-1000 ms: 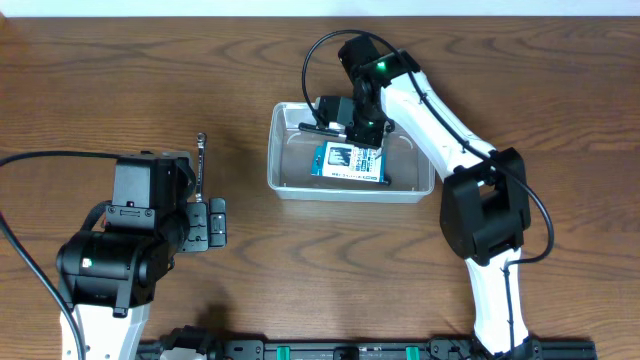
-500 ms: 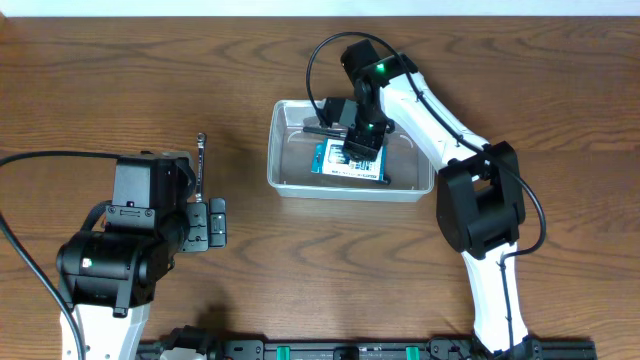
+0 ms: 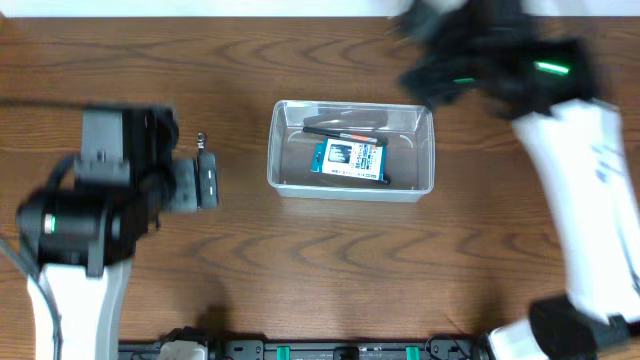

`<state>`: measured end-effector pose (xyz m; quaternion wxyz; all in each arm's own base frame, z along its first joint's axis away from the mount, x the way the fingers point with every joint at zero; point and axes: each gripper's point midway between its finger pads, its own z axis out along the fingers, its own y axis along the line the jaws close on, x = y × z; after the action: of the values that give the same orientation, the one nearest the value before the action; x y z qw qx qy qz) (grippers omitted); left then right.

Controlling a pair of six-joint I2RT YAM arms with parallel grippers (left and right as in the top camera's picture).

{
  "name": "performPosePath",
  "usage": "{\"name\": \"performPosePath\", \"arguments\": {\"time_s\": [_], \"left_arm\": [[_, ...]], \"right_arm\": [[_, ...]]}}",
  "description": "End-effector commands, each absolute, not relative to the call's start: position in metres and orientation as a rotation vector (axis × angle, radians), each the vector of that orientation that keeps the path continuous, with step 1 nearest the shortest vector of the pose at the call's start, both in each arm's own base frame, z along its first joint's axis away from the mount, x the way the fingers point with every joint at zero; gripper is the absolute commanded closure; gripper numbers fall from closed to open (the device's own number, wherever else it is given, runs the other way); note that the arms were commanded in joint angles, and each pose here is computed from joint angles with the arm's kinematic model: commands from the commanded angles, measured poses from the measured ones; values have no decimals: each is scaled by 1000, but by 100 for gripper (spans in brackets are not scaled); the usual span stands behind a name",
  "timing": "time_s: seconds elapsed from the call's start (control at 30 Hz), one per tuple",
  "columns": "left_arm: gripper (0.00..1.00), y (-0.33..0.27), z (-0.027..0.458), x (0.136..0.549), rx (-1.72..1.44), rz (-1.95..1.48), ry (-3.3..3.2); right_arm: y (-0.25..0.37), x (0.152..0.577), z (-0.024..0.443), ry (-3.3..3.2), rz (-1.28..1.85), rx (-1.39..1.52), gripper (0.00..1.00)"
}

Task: Pack container
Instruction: 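Carry the hammer with the right gripper into the container and release, then lower the left gripper onto the silver wrench and grasp it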

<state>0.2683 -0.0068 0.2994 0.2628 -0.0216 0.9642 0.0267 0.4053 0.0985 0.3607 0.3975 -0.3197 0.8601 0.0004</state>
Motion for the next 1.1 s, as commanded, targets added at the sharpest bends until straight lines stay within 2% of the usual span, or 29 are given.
{"name": "performPosePath", "arguments": {"time_s": [0.0,0.17,0.4,0.73,1.07], "left_arm": [[2,7,266,305,-76,132,2731],[2,22,210,352,-94,162,2839],[2,26,138,377,35,186,2946],[2,45,64,362,70,200,2987],[2,48,23,354,48,192,3019]], "right_arm": [[36,400,347,2373,62,-358,1],[-41,385,329,2490,45,31,1],[-87,376,290,2588,24,215,1],[-88,362,199,2768,68,260,1],[-88,359,179,2794,62,255,1]]}}
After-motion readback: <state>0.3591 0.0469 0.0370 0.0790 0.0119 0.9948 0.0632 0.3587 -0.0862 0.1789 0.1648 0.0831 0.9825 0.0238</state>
